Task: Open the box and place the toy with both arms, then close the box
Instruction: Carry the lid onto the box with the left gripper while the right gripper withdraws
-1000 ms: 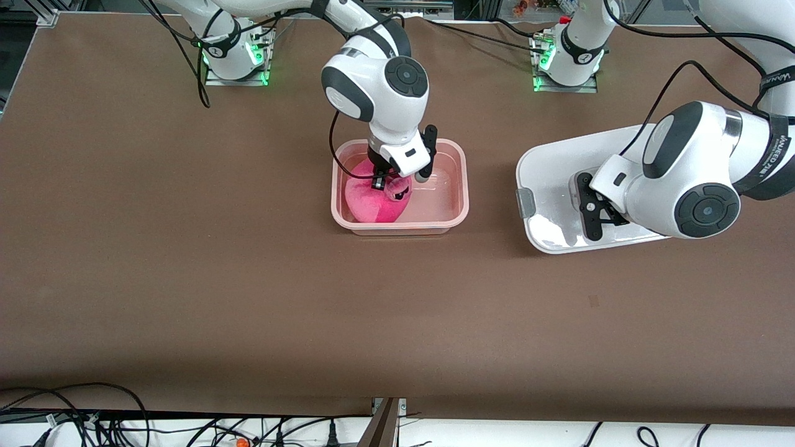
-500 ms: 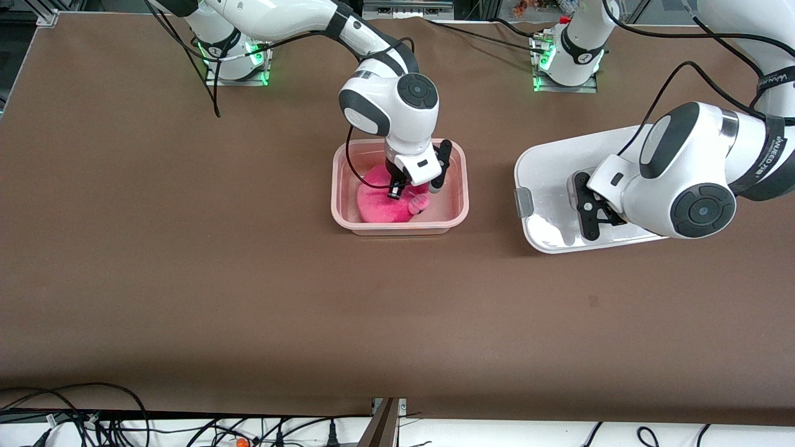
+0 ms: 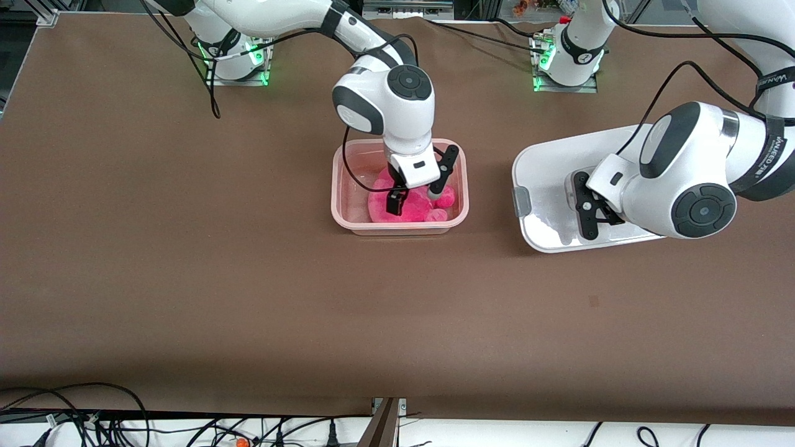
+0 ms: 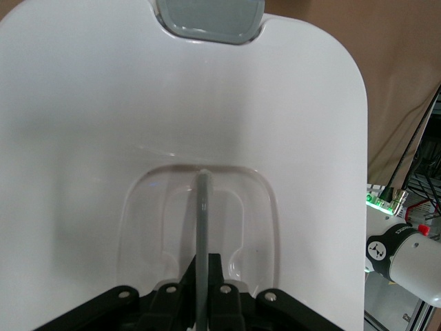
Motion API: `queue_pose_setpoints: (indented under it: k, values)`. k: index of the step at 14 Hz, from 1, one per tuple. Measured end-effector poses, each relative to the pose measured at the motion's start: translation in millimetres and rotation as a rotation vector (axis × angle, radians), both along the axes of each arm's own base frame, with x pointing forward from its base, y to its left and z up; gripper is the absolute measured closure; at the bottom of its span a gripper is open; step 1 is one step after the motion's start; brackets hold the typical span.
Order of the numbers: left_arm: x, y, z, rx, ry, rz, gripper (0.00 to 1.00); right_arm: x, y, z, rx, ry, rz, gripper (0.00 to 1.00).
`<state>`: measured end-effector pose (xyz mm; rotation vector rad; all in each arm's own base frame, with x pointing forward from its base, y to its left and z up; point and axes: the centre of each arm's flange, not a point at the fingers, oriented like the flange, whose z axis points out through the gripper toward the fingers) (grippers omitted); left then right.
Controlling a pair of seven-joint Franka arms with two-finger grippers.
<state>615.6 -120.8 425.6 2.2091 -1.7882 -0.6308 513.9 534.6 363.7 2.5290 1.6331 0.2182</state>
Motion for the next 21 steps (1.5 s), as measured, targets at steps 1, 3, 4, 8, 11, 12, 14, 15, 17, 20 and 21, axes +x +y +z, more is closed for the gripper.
queue_pose_setpoints:
  k: [1, 3, 4, 8, 11, 12, 14, 15, 17, 20, 21]
  values:
    - [0.2, -5.6, 3.9, -0.01, -0.008, -0.006, 0.94, 14.9, -19.5, 20.3, -0.01, -0.005, -0.049, 0.0]
    - [1.6, -20.1, 16.8, -0.024, -0.036, -0.024, 0.94, 56.3, -84.1, 69.6, 0.01, 0.011, -0.194, 0.0]
    - [1.0, -32.1, 22.8, -0.03, -0.051, -0.042, 0.94, 79.8, -127.3, 98.9, 0.046, 0.016, -0.274, 0.0]
    - [-4.7, -107.8, 27.0, -0.138, -0.134, -0.119, 0.94, 108.9, -263.4, 192.1, 0.118, 0.056, -0.503, 0.0]
    - [-10.7, -184.0, 18.3, -0.256, -0.235, -0.178, 0.94, 99.0, -337.4, 237.5, 0.15, 0.111, -0.661, 0.0]
    - [-14.9, -208.3, 13.0, -0.281, -0.263, -0.198, 0.94, 92.5, -361.0, 249.5, 0.15, 0.112, -0.707, 0.0]
    - [-27.2, -252.0, -0.2, -0.308, -0.293, -0.206, 0.94, 67.9, -399.1, 267.4, 0.142, 0.11, -0.81, 0.0]
    - [-34.5, -271.4, -7.9, -0.314, -0.299, -0.197, 0.94, 52.5, -414.9, 272.7, 0.139, 0.109, -0.874, 0.0]
    - [-46.3, -305.3, -28.3, -0.334, -0.31, -0.19, 0.94, 25.4, -436.8, 277.9, 0.134, 0.114, -0.999, 0.0]
    - [-61.3, -337.0, -66.1, -0.339, -0.304, -0.153, 0.94, 16.2, -457.9, 278.4, 0.135, 0.118, -1.06, 0.0]
    - [-65.3, -342.5, -76.2, -0.337, -0.3, -0.139, 0.94, 19.6, -465.6, 275.6, 0.134, 0.12, -1.062, 0.0]
